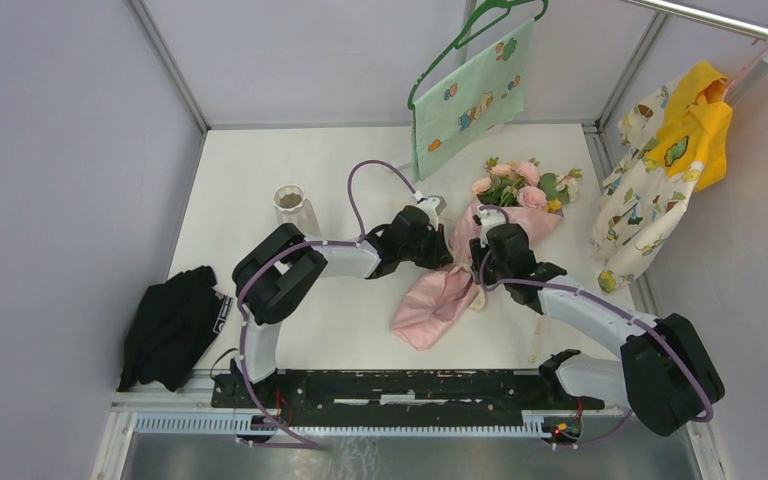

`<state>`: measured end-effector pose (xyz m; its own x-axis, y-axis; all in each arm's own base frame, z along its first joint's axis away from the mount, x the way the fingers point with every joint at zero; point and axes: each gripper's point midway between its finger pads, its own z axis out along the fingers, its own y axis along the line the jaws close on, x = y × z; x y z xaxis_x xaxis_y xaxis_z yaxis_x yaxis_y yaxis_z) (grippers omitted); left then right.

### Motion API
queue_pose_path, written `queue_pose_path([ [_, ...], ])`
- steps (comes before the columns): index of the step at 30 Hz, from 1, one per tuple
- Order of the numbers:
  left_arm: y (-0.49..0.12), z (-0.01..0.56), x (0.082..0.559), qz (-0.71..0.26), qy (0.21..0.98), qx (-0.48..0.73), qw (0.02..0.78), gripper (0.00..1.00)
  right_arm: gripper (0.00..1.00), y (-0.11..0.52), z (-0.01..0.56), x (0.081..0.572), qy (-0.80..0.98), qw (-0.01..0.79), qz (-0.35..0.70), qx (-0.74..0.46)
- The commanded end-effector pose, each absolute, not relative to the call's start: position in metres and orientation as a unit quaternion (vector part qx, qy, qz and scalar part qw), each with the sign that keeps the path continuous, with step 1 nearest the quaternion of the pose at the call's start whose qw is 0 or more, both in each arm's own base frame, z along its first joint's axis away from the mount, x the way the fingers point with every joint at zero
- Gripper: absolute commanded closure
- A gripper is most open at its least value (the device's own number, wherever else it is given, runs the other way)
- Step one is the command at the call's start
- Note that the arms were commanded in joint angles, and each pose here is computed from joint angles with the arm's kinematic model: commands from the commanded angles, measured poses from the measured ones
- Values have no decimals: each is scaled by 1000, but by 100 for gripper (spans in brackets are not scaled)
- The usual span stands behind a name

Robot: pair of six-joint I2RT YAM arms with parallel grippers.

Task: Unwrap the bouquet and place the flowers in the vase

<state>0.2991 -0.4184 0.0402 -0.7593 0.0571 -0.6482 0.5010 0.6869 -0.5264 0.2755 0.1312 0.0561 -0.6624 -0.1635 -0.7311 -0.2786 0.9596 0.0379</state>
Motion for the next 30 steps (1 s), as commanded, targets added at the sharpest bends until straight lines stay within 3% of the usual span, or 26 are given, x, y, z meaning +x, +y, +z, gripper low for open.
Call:
queue_pose_path([
  [1,-420,59,303,-371,851,171,329,80,62,131,64,292,903,410,57,-117],
  [6,-419,62,303,-372,850,171,332,80,65,133,60,297,904,406,54,-120],
  [10,-420,59,303,-370,852,171,330,80,89,133,70,302,899,419,51,-114],
  [13,-421,54,304,-368,854,170,327,80,98,129,89,304,890,442,49,-102],
  [30,-423,35,305,-363,861,166,316,82,100,106,182,295,843,534,48,-49],
])
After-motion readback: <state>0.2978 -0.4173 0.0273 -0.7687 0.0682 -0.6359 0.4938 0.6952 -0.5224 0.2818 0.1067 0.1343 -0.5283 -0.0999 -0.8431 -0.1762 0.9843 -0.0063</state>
